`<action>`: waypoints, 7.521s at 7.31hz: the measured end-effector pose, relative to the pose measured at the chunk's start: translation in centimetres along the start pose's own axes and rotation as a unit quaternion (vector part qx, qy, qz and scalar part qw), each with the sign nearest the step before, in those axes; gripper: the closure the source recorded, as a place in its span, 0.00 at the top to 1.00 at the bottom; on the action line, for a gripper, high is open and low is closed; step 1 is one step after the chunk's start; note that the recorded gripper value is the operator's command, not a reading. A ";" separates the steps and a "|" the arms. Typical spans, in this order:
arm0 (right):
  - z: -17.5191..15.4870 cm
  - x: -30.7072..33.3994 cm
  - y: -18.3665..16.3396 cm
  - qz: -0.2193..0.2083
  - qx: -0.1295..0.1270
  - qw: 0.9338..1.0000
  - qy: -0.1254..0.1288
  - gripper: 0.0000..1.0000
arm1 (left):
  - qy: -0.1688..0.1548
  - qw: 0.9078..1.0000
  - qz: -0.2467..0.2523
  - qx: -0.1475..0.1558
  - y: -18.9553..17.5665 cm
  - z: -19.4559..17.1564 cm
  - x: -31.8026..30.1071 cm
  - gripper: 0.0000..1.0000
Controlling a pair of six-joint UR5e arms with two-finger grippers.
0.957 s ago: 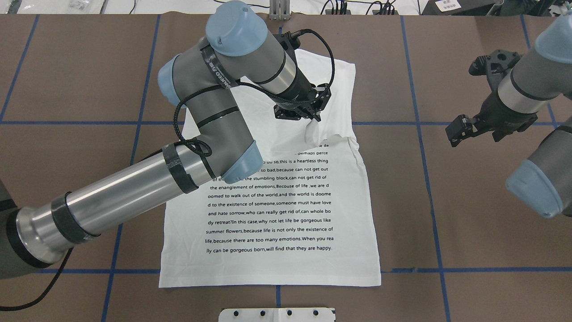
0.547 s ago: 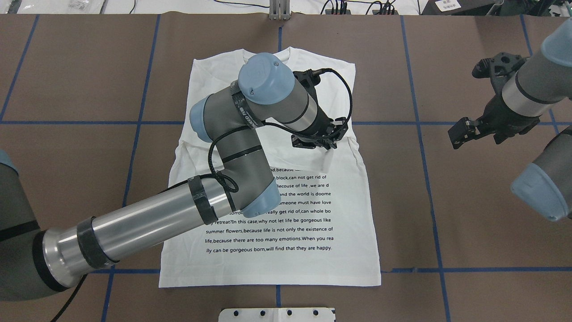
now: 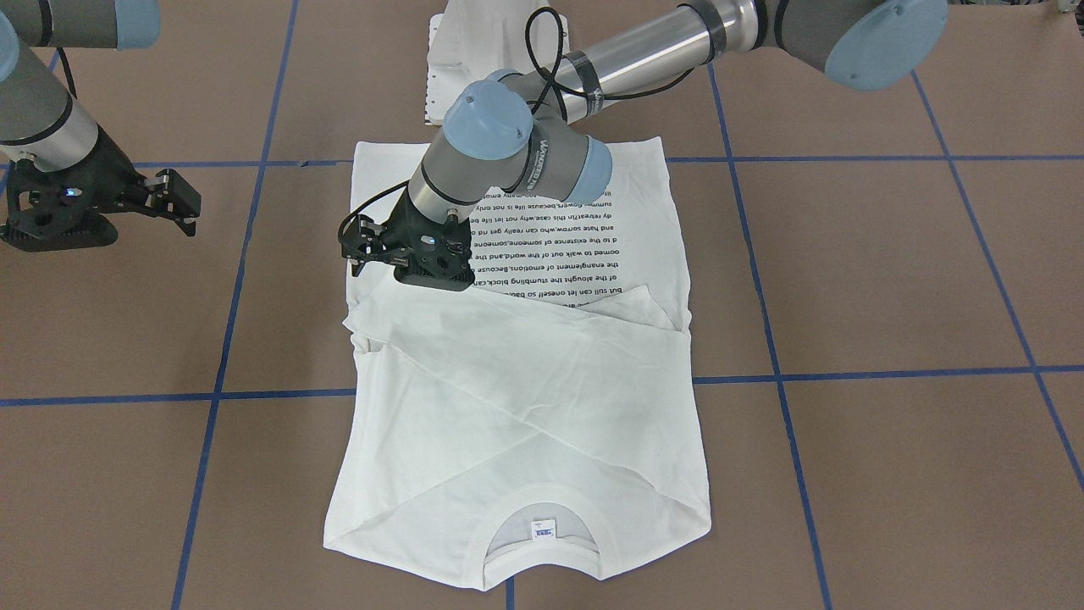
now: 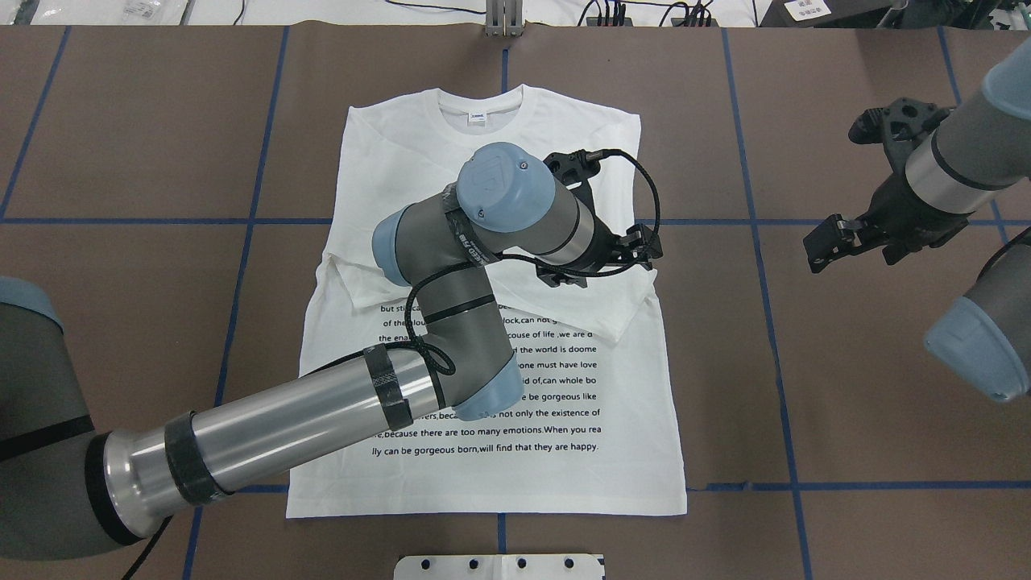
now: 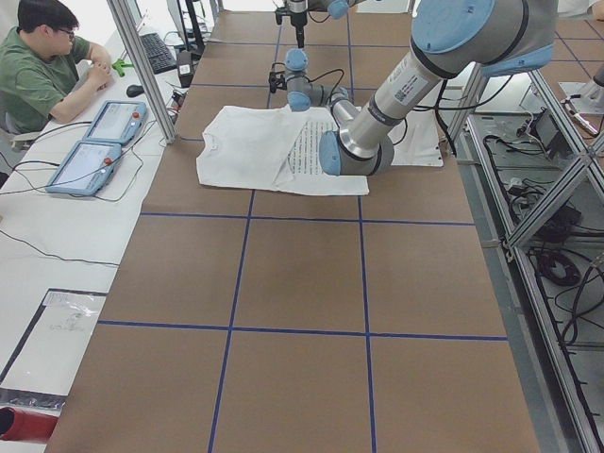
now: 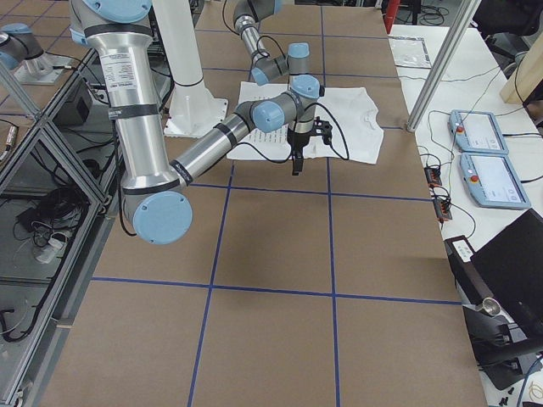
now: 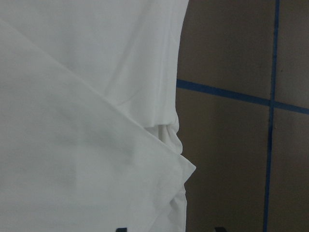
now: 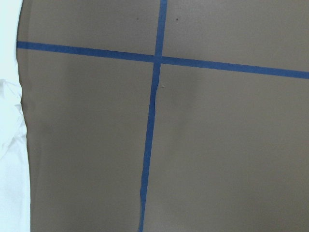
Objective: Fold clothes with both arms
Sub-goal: 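Release the sleeve with the left gripper while both grippers move to the hem, then position both grippers at the hem corners nearest the robot, then grasp both hem corners with the left and right grippers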
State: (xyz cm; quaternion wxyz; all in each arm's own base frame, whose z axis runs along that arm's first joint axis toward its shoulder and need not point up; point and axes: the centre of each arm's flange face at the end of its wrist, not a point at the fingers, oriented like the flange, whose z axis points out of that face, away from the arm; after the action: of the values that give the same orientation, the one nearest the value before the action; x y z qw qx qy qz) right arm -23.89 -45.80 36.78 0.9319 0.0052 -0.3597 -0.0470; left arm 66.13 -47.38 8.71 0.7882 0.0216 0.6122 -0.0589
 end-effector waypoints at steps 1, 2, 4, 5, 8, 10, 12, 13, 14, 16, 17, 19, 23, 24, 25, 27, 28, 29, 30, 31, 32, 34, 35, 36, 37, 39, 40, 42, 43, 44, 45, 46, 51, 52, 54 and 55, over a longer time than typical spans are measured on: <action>-0.6 -0.5 0.3 0.001 0.008 1.000 -0.008 1.00 | -0.006 1.000 -0.003 -0.001 -0.3 -0.6 -1.4 1.00; -1.0 -1.8 1.0 0.005 0.018 1.000 -0.022 1.00 | -0.019 1.000 -0.003 -0.001 -0.3 -2.3 -4.3 1.00; -0.5 -5.6 4.1 0.024 0.027 0.998 -0.053 1.00 | -0.065 0.998 0.026 0.004 0.9 -8.9 -10.3 1.00; 0.3 -7.8 5.8 0.032 0.029 0.997 -0.057 1.00 | -0.083 0.995 0.046 0.008 1.6 -12.5 -13.2 1.00; 4.9 -14.2 12.6 0.045 0.047 0.996 -0.053 1.00 | -0.108 0.989 0.100 0.017 4.1 -21.7 -21.6 1.00; 9.1 -17.7 19.1 0.052 0.052 0.996 -0.052 1.00 | -0.127 0.985 0.116 0.012 6.0 -25.3 -25.7 1.00; 12.3 -20.1 24.1 0.060 0.044 0.996 -0.043 0.99 | -0.133 0.984 0.118 0.011 6.9 -26.9 -27.1 1.00; 13.3 -20.7 24.9 0.060 0.039 0.997 -0.038 0.98 | -0.132 0.984 0.118 0.011 7.0 -27.1 -27.2 1.00; 14.1 -21.5 25.3 0.058 0.036 0.997 -0.036 0.98 | -0.131 0.984 0.119 0.011 7.1 -27.3 -27.1 1.00; 15.4 -21.9 25.3 0.059 0.033 0.997 -0.028 0.97 | -0.128 0.984 0.121 0.012 7.2 -27.6 -26.8 1.00; 15.7 -21.8 25.2 0.059 0.033 0.997 -0.024 0.94 | -0.127 0.984 0.121 0.012 7.2 -27.6 -26.8 1.00; 16.3 -21.6 25.1 0.060 0.033 0.997 -0.018 0.89 | -0.127 0.984 0.121 0.012 7.2 -27.6 -26.8 1.00; 16.7 -21.3 24.8 0.063 0.029 0.997 -0.015 0.75 | -0.127 0.984 0.121 0.013 7.1 -27.5 -26.7 1.00; 16.6 -21.1 24.3 0.067 0.029 0.997 -0.015 0.75 | -0.127 0.984 0.121 0.013 7.1 -27.4 -26.7 1.00; 16.6 -20.9 24.0 0.071 0.027 0.997 -0.014 0.75 | -0.127 0.984 0.121 0.013 7.1 -27.4 -26.7 1.00; 17.0 -20.8 23.8 0.074 0.025 0.997 -0.010 0.75 | -0.128 0.984 0.120 0.012 7.0 -27.3 -26.8 1.00; 17.3 -20.8 23.8 0.074 0.024 0.997 -0.008 0.73 | -0.129 0.984 0.120 0.012 7.0 -27.3 -26.8 1.00; 17.5 -20.8 23.8 0.074 0.023 0.997 -0.006 0.69 | -0.129 0.984 0.119 0.012 7.0 -27.2 -26.8 1.00; 17.8 -20.7 23.8 0.074 0.022 0.997 -0.004 0.63 | -0.129 0.984 0.119 0.012 7.0 -27.2 -26.9 1.00; 17.9 -20.7 23.8 0.074 0.021 0.997 -0.003 0.62 | -0.129 0.984 0.119 0.012 7.0 -27.2 -26.9 1.00; 17.9 -20.8 23.9 0.074 0.019 0.997 -0.004 0.62 | -0.130 0.984 0.119 0.012 7.0 -27.2 -26.9 1.00; 17.5 -20.9 24.1 0.076 0.011 0.997 -0.009 0.62 | -0.130 0.984 0.119 0.012 7.0 -27.2 -26.9 1.00; 17.4 -20.9 24.1 0.076 0.010 0.997 -0.010 0.62 | -0.130 0.984 0.119 0.012 7.0 -27.2 -26.9 1.00; 17.4 -20.9 24.2 0.077 0.009 0.997 -0.010 0.62 | -0.130 0.984 0.119 0.012 7.0 -27.2 -26.9 1.00; 17.4 -20.9 24.2 0.077 0.009 0.997 -0.010 0.49 | -0.129 0.984 0.119 0.012 7.0 -27.2 -26.8 1.00; 17.5 -21.0 24.2 0.077 0.008 0.997 -0.010 0.06 | -0.129 0.985 0.118 0.011 7.1 -27.1 -26.8 1.00; 17.4 -21.0 24.2 0.077 0.005 0.997 -0.011 0.00 | -0.129 0.985 0.118 0.011 7.1 -27.1 -26.8 1.00; 17.1 -21.2 24.4 0.076 0.001 0.997 -0.015 0.00 | -0.129 0.985 0.118 0.011 7.1 -27.1 -26.8 1.00; 17.0 -21.2 24.4 0.075 0.001 0.997 -0.015 0.00 | -0.129 0.985 0.118 0.011 7.1 -27.0 -26.8 1.00; 16.9 -21.2 24.3 0.076 0.003 0.997 -0.015 0.00 | -0.130 0.985 0.117 0.010 7.1 -26.9 -26.8 1.00; 16.7 -21.3 24.2 0.079 0.007 0.997 -0.017 0.00 | -0.134 0.984 0.115 0.008 7.1 -26.6 -27.2 1.00; 16.4 -21.4 24.2 0.085 0.010 0.996 -0.022 0.00 | -0.145 0.984 0.106 0.008 6.9 -25.8 -28.0 1.00; 12.0 -23.3 22.0 0.105 0.041 0.991 -0.069 0.00 | -0.192 0.981 -0.012 -0.037 16.4 -17.8 -30.4 0.99; 11.5 -23.2 21.7 0.108 0.045 0.990 -0.073 0.00 | -0.201 0.978 -0.028 -0.046 18.4 -16.5 -30.7 0.99; 11.0 -23.0 21.2 0.111 0.049 0.990 -0.076 0.00 | -0.223 0.973 -0.042 -0.048 19.9 -14.5 -32.2 0.91; 11.0 -23.0 21.1 0.111 0.050 0.990 -0.077 0.00 | -0.229 0.971 -0.047 -0.046 20.1 -14.1 -32.6 0.86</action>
State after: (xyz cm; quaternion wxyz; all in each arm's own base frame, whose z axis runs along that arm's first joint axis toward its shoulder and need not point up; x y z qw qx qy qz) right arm -46.44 -22.47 30.39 0.8995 0.0080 -0.4305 0.0748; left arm 46.97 -23.76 35.99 0.9040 -0.0574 0.4176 -0.0713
